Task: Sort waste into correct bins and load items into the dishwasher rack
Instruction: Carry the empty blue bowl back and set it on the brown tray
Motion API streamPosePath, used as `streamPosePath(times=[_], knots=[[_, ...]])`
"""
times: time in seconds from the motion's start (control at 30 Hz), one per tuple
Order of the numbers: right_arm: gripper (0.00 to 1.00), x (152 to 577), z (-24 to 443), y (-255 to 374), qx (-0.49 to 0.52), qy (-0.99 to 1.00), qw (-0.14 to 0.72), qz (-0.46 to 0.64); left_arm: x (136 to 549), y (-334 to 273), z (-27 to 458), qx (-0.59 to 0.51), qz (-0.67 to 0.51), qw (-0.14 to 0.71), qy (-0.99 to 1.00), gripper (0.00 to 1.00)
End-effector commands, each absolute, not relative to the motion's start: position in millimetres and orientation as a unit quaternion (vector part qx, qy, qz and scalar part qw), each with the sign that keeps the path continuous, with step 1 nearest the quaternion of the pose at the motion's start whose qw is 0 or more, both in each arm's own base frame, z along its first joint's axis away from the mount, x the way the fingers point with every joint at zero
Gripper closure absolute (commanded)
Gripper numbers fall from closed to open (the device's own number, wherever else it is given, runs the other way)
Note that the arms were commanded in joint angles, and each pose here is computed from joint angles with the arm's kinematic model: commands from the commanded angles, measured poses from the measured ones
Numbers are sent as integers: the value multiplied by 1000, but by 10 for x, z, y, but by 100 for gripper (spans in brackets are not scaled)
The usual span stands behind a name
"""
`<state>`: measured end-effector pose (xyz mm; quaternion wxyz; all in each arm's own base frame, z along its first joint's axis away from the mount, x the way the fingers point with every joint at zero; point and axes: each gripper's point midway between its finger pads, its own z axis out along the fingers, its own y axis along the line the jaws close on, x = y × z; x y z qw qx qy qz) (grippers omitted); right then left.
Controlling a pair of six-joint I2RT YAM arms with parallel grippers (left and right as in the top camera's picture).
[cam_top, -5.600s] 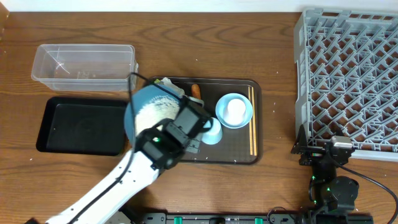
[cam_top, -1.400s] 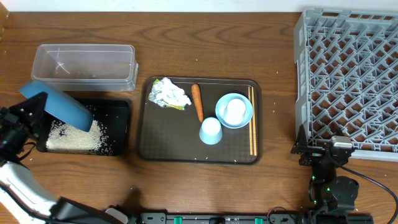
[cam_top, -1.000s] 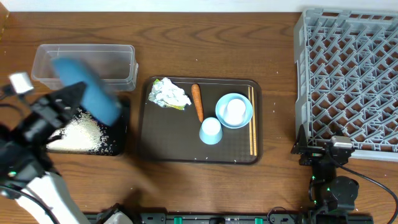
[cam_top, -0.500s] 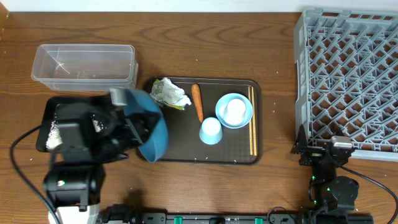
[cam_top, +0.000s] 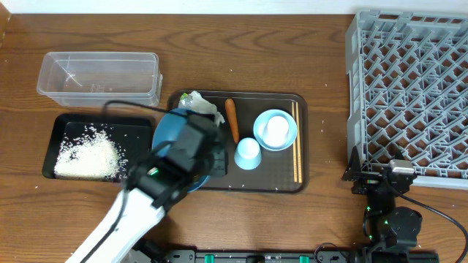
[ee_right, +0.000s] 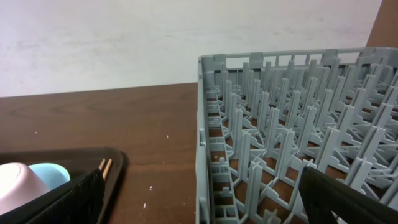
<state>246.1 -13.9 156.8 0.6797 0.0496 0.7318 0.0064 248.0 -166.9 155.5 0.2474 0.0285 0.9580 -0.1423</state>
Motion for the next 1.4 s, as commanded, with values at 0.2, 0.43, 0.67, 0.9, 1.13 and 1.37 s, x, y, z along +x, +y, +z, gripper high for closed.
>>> streamPosePath(times=[0.2, 0.43, 0.67, 0.9, 1.13, 1.37], knots=[[1, 2460, 1559, -131, 44, 733, 679, 4, 2636, -1624, 1055, 0, -56, 209, 976, 94], [1, 2460, 1559, -131, 44, 733, 679, 4, 2594, -1647, 761, -12, -39, 163, 986, 94], [1, 2460, 1559, -131, 44, 733, 679, 4, 2558, -1703, 690, -12, -49, 144, 988, 85], [1, 2460, 1559, -131, 44, 733, 679, 4, 2590, -1744, 828, -11, -66, 160, 985, 78], [1, 2460, 1559, -131, 44, 733, 679, 4, 2598, -1748, 1175, -13, -96, 200, 975, 59], [1, 2460, 1559, -131, 44, 733, 679, 4, 2589, -1605, 1674, -33, -139, 265, 954, 37]])
